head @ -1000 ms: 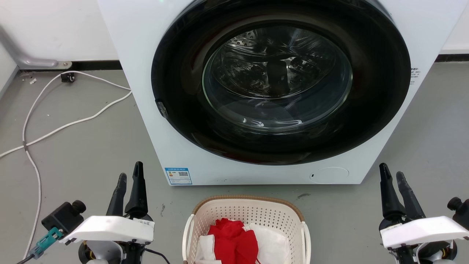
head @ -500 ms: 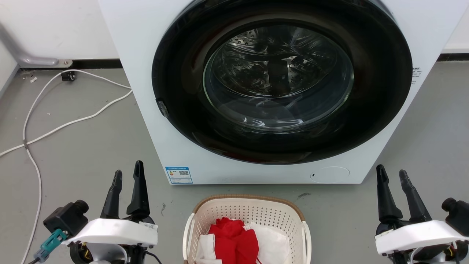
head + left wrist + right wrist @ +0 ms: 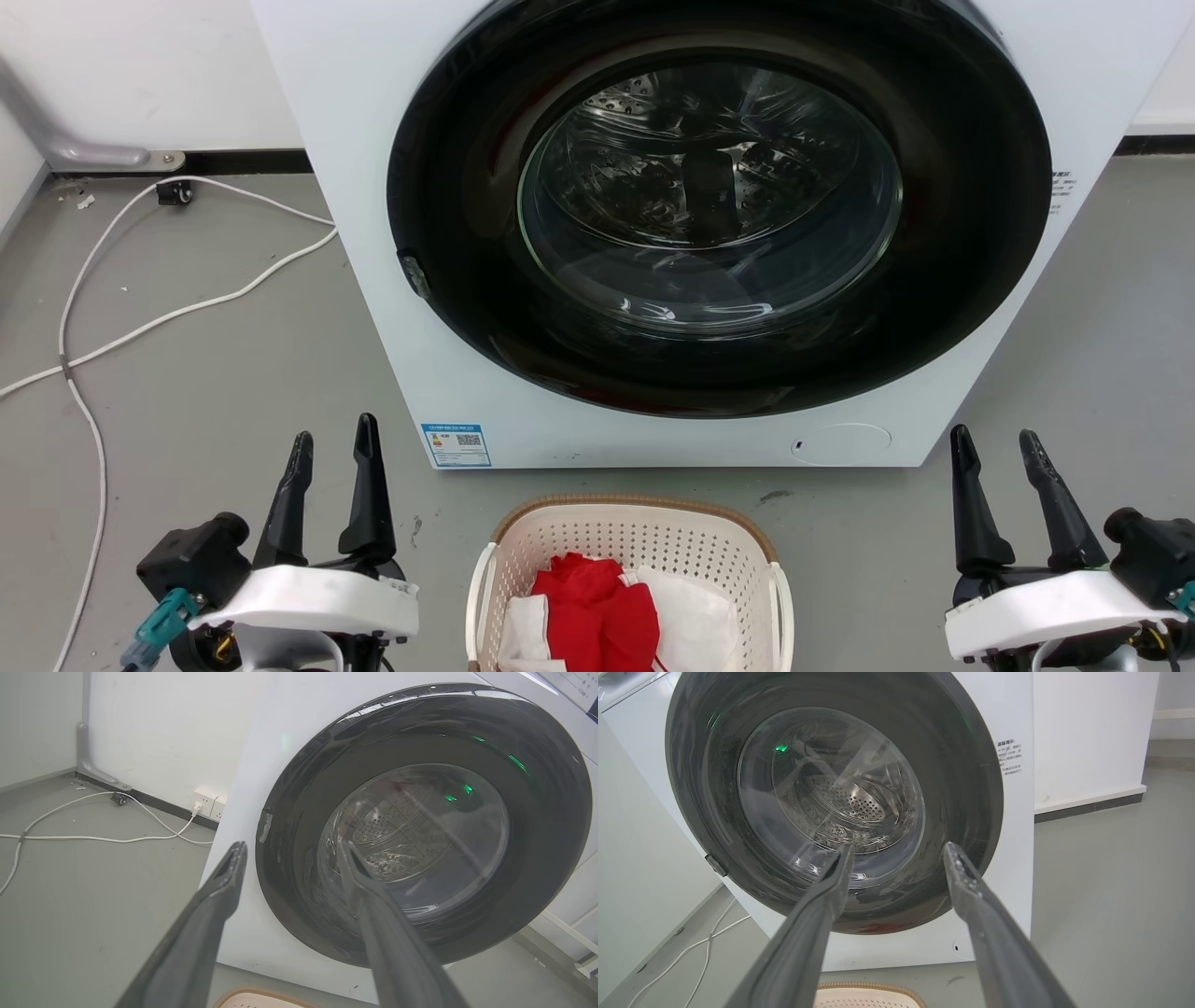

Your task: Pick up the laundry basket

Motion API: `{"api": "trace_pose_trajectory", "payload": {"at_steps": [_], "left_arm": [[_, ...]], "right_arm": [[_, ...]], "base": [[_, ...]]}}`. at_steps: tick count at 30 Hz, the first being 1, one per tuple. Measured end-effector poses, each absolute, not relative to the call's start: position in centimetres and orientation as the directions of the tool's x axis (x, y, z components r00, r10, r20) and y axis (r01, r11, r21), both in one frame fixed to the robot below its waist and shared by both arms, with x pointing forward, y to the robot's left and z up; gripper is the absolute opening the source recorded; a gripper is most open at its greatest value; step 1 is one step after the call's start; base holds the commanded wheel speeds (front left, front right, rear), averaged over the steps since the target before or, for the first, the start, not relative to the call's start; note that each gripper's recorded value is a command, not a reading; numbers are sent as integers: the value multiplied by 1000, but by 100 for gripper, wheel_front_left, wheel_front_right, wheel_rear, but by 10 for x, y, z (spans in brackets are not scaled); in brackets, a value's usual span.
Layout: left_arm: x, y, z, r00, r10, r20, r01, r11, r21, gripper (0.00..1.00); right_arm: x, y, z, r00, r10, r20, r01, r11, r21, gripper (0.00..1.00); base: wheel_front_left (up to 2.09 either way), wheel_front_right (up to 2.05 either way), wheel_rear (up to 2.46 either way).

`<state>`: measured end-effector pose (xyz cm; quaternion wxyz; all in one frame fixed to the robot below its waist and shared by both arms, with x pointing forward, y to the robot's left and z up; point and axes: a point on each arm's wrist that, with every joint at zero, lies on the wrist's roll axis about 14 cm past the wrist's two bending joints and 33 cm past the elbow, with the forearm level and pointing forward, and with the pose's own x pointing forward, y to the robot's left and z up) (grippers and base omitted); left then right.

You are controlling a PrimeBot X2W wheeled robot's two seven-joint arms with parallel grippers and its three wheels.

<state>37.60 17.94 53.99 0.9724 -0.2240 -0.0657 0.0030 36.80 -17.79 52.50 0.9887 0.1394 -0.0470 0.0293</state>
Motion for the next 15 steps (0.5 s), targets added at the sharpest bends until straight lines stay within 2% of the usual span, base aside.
{"api": "trace_pose_trajectory", "payload": {"at_steps": [15], "left_arm": [[374, 173, 549, 984, 5, 178, 52, 948, -314, 100]], "right_arm": [[367, -171, 530, 989, 79, 129, -96, 987, 126, 100]], "base": [[0, 0, 0]]}}
